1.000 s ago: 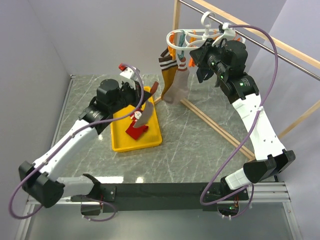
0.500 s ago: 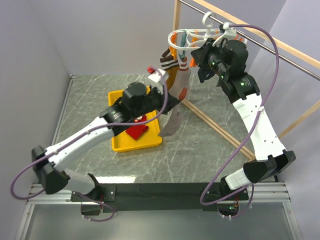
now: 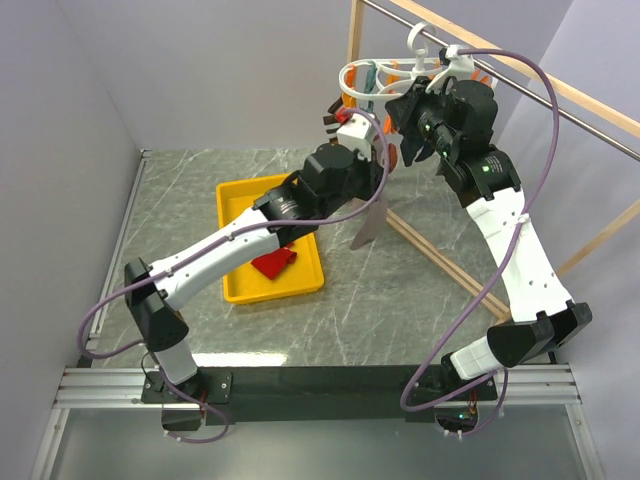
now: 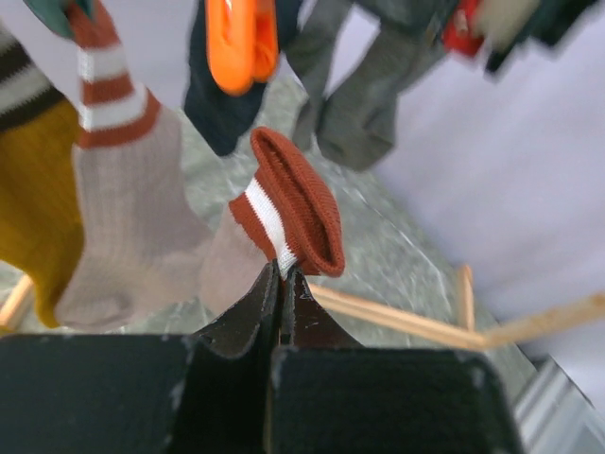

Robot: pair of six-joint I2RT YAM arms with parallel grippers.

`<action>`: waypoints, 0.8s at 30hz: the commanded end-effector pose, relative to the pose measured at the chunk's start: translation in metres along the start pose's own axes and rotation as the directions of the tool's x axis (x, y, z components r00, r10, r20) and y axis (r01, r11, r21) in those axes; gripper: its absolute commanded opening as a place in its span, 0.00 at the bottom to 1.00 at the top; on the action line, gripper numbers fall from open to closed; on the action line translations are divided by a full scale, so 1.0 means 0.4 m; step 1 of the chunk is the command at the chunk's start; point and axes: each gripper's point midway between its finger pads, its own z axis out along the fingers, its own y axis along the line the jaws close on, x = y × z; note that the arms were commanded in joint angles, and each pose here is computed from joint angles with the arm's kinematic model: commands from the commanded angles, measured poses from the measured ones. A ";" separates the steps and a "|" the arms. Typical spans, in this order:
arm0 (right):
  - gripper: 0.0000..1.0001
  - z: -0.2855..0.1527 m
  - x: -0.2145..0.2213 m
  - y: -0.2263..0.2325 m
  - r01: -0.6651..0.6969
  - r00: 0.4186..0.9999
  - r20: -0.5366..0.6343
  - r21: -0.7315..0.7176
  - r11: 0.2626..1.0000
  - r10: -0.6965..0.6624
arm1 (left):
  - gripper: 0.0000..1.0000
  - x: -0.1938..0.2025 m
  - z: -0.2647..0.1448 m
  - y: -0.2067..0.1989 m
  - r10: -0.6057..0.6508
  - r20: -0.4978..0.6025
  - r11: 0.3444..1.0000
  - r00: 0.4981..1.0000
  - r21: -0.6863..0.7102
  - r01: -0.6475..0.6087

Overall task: Clip the socks to the hanger
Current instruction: Clamp the sock onto the hanger.

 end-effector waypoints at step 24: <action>0.00 -0.051 -0.086 -0.009 0.082 0.991 0.107 0.033 0.996 -0.085 | 0.01 -0.116 0.043 0.008 0.055 0.109 0.990 0.992 -0.138 -0.040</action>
